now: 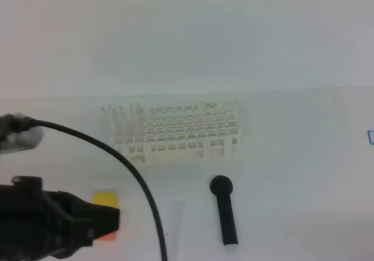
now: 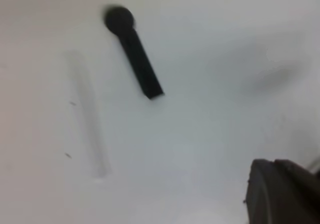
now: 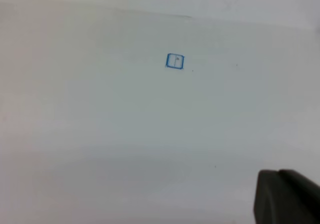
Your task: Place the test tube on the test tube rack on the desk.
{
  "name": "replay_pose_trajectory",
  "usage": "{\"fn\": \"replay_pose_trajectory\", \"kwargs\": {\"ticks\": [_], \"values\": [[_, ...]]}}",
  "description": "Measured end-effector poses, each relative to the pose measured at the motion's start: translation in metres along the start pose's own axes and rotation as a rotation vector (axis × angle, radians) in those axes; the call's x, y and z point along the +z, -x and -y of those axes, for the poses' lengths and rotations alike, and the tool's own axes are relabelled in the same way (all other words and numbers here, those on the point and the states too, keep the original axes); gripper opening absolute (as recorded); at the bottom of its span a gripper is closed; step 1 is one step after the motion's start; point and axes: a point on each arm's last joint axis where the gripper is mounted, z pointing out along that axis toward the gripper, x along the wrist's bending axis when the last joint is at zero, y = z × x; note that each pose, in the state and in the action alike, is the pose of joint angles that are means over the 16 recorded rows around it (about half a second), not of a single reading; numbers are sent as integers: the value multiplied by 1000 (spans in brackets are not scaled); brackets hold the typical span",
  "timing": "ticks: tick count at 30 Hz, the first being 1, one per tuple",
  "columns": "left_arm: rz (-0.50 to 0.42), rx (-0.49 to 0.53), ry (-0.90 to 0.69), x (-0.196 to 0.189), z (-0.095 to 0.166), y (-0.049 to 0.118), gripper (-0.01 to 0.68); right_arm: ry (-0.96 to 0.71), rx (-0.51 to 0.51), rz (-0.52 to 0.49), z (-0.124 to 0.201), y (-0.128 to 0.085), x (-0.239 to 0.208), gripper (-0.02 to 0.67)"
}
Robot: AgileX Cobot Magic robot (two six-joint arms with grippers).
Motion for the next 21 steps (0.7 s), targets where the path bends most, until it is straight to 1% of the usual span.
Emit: {"fn": "replay_pose_trajectory", "kwargs": {"ticks": [4, 7, 14, 17, 21], "values": [[-4, -11, -92, 23, 0, 7, -1, 0, 0, 0, 0, 0, 0, -1], [-24, -19, -158, 43, 0, 11, -1, 0, 0, 0, 0, 0, 0, -1], [-124, -19, -266, 83, -2, 14, 11, 0, 0, 0, 0, 0, 0, -1], [-165, -33, -302, 96, -7, 14, 41, 0, 0, 0, 0, 0, 0, -1], [-224, -71, -351, 110, -16, 15, 115, 0, 0, 0, 0, 0, 0, -1]]}}
